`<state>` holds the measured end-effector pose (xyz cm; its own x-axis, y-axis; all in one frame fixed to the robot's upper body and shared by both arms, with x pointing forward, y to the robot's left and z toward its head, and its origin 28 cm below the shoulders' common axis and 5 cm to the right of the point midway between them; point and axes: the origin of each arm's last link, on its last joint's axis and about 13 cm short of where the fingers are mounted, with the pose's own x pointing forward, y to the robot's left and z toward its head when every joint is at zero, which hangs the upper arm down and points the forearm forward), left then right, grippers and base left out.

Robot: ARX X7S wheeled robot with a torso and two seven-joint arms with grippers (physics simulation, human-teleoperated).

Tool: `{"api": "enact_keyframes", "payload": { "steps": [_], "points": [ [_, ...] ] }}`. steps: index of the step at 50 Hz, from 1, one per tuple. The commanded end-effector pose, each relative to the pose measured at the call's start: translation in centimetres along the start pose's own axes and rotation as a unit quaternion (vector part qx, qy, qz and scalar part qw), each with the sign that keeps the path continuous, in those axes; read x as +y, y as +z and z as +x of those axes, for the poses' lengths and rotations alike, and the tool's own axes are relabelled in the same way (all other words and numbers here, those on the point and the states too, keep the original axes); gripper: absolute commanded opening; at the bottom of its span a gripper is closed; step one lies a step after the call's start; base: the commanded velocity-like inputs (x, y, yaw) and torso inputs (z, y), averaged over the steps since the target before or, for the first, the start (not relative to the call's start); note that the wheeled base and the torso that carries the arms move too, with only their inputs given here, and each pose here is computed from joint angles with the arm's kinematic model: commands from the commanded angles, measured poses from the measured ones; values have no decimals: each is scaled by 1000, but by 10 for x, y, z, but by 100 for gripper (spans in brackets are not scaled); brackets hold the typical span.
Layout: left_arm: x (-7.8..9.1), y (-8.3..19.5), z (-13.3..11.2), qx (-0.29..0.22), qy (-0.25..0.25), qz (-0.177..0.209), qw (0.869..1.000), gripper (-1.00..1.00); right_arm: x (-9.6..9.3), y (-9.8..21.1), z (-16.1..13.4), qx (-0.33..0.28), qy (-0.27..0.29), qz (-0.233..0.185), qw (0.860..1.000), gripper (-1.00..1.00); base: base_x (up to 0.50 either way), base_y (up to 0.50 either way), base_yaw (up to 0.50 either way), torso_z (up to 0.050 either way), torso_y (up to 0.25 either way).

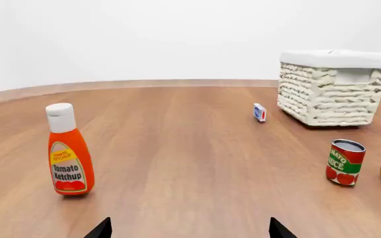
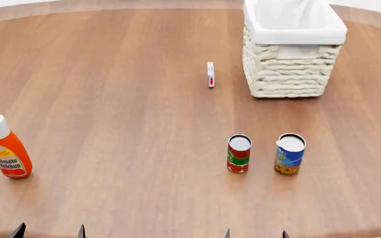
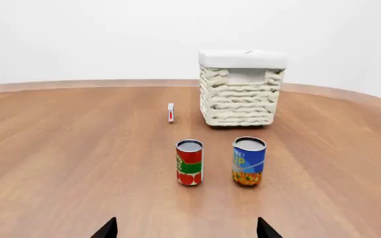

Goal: Pick up the tomato sauce, and put it in the basket.

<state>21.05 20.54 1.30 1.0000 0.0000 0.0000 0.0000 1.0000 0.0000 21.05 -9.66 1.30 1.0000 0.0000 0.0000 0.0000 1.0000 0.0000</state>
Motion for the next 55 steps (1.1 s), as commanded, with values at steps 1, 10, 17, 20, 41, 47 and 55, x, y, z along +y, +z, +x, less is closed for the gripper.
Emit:
{"api": "enact_keyframes", "payload": {
  "steps": [1, 10, 17, 20, 41, 47, 55],
  "points": [
    [0, 0, -1, 0, 0, 0, 1000, 100, 0, -1, -1, 0, 0, 0, 1000, 100, 0, 0, 0, 0, 0],
    [1, 3, 1, -5, 1, -4, 1000, 100, 1, 2, -2, -4, 4, -2, 1000, 100, 0, 0, 0, 0, 0],
    [1, 8, 0, -20, 1, -9, 1000, 100, 1, 9, -2, -19, 1, -11, 1000, 100, 0, 0, 0, 0, 0],
    [1, 16, -3, -43, -8, -5, 999, 100, 1, 21, -3, -42, 0, -25, 999, 100, 0, 0, 0, 0, 0],
    [4, 121, -31, -221, -16, -36, 974, 100, 3, 127, -34, -226, -3, -78, 971, 100, 0, 0, 0, 0, 0],
    [6, 151, -46, -265, -26, -67, 962, 100, 4, 152, -47, -272, 1, -91, 958, 100, 0, 0, 0, 0, 0],
    [8, 174, -61, -310, -30, -65, 948, 100, 5, 176, -64, -332, 1, -94, 939, 100, 0, 0, 0, 0, 0]
  ]
}}
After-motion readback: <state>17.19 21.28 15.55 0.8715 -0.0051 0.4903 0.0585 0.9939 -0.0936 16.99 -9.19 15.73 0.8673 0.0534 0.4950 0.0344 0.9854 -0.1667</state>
